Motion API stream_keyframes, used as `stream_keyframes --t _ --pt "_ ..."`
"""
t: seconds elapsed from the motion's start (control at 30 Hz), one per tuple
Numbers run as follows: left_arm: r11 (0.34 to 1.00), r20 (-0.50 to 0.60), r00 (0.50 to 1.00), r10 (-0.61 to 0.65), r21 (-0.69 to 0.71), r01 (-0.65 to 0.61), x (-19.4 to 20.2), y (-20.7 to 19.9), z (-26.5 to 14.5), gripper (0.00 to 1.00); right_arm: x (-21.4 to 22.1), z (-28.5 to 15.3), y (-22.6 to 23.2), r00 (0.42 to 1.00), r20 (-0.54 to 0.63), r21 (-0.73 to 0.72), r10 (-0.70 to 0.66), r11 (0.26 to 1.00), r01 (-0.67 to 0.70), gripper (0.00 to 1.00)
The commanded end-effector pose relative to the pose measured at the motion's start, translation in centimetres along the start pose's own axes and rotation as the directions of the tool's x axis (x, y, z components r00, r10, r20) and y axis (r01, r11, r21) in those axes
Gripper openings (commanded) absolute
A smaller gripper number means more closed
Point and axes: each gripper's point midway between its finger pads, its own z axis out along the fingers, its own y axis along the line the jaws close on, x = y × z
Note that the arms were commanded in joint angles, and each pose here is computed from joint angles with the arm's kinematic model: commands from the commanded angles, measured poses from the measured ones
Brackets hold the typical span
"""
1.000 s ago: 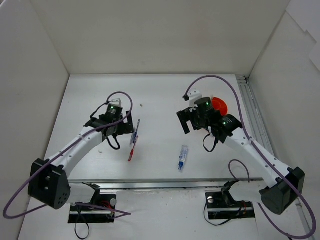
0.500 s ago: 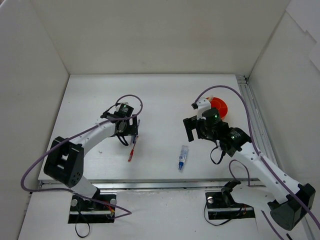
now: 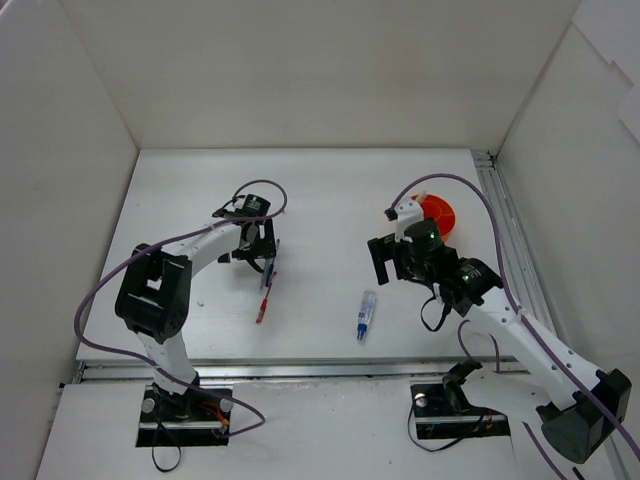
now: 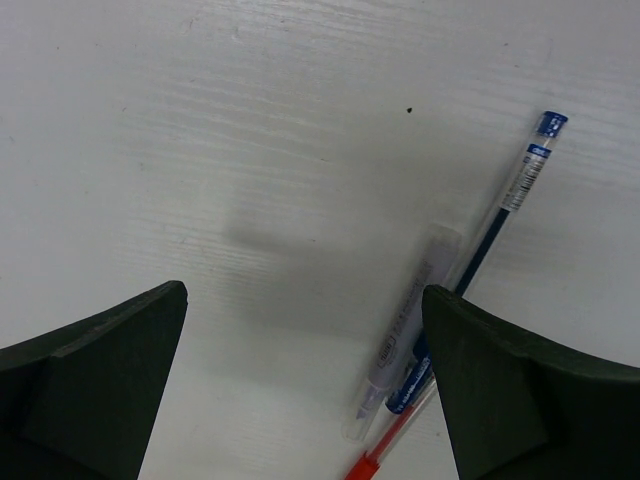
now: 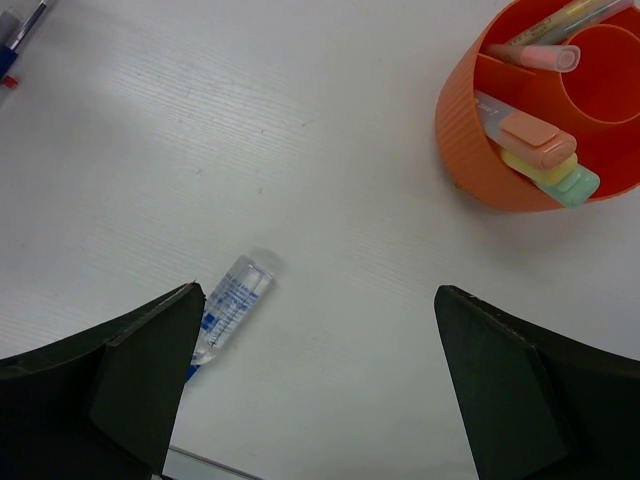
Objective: Sort the stationery into containers
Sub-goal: Pick up the pen from the center of the board.
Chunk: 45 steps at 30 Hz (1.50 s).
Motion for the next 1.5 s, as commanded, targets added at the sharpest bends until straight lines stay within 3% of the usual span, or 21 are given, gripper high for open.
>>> stream_keyframes --t 0.0,0.87,1.1,1.13,1.3,1.47 --pt "0.999 0.065 0.997 -0.038 0.015 0.037 -2.6 -0.3 -0.8 1.00 -1.5 -0.3 -0.3 0.997 0.074 0.027 0.029 0.999 -0.031 0.98" --pt "0.998 -0.005 1.000 -0.020 0.055 0.021 -1.4 -1.9 1.7 0.97 -0.5 0.1 -0.6 0.998 0.051 0.047 0.028 0.998 -0.031 0.98" --pt "0.998 -0.028 0.999 -0.028 0.053 0.029 -0.3 -1.7 2.1 0.64 -0.5 0.2 -0.8 0.998 0.050 0.055 0.035 0.998 -0.038 0.98" --pt "0.998 -0.030 0.999 -0.024 0.058 0.026 0.0 -2.0 2.0 0.54 -0.4 0.2 -0.7 0.998 0.047 0.055 0.034 0.998 -0.036 0.98" --pt "0.997 -0.048 0.999 -0.013 0.075 0.017 1.0 -2.9 2.1 0.23 -0.3 0.3 -0.8 0.998 0.045 0.058 0.044 0.997 -0.047 0.98" --pt "0.997 -0.063 0.998 -0.014 0.077 0.019 1.1 -3.2 2.5 0.04 -0.2 0.0 -1.4 0.995 0.065 0.093 0.074 0.992 -0.080 0.98"
